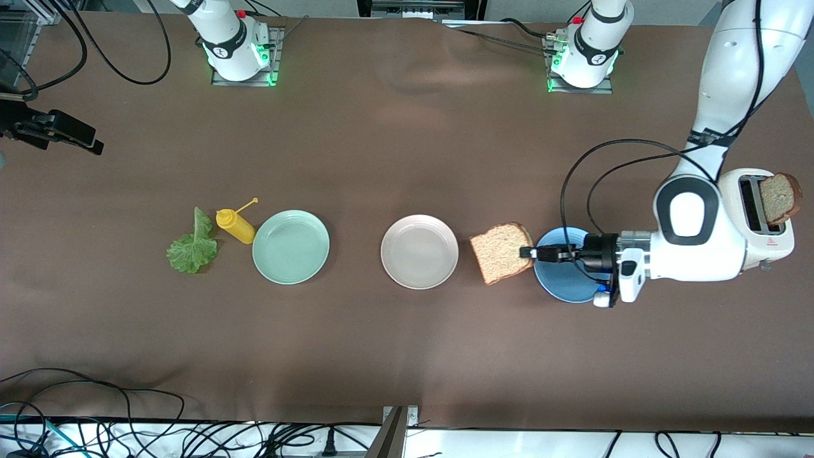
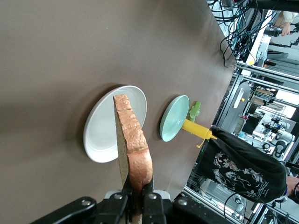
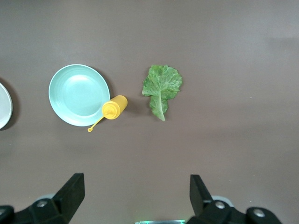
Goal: Make sandwich on beige plate with both arms
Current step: 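Lift the bread slice out and carry it toward the beige plate, then lower the bread onto the beige plate and open the left gripper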
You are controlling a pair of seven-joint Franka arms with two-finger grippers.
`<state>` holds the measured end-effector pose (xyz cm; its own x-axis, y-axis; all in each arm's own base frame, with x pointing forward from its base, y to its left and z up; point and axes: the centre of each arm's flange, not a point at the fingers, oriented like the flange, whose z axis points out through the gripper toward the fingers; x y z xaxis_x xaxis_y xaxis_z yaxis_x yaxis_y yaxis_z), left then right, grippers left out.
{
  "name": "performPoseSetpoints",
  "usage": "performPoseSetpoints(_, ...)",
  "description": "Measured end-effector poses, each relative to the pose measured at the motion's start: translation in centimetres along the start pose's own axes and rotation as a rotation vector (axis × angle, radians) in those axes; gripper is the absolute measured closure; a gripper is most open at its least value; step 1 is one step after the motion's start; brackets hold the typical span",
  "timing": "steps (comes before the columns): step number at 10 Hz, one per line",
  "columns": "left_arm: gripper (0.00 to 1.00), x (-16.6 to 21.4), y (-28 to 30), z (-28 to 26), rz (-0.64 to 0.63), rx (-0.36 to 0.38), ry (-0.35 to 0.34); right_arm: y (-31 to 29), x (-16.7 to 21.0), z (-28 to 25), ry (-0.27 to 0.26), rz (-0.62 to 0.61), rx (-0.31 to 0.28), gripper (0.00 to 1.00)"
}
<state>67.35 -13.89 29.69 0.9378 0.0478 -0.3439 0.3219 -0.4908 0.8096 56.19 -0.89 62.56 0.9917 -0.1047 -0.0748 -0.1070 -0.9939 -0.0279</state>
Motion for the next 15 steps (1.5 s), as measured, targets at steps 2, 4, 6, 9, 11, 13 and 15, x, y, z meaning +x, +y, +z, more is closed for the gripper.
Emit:
performPoseSetpoints(2,0.91,0.1,0.2,3.3,-0.010,-0.012,-0.007,0.0,0.0,0.0,0.000,0.000,0.000,0.00)
performPoseSetpoints(4,0.91,0.0,0.2,5.7,-0.013,-0.017,-0.020,0.0,0.0,0.0,-0.001,0.000,0.000,0.00)
performPoseSetpoints(6,0.91,-0.2,0.3,8.2,-0.012,-0.036,-0.029,0.0,0.0,0.1,-0.002,0.000,0.000,0.00)
performPoseSetpoints(9,0.91,-0.1,-0.7,12.6,-0.011,-0.069,-0.016,0.0,0.1,0.1,-0.003,0.000,0.000,0.00)
performPoseSetpoints(11,0.91,0.0,-1.7,14.5,-0.027,-0.072,-0.022,0.0,0.1,0.2,-0.003,0.000,0.000,0.00)
performPoseSetpoints(13,0.91,0.4,-3.5,15.5,-0.038,-0.107,-0.025,0.0,0.1,0.2,-0.003,0.000,0.000,0.00)
performPoseSetpoints(15,0.91,0.4,-3.8,16.5,-0.049,-0.137,-0.029,0.0,0.1,0.2,-0.003,0.000,0.000,0.00)
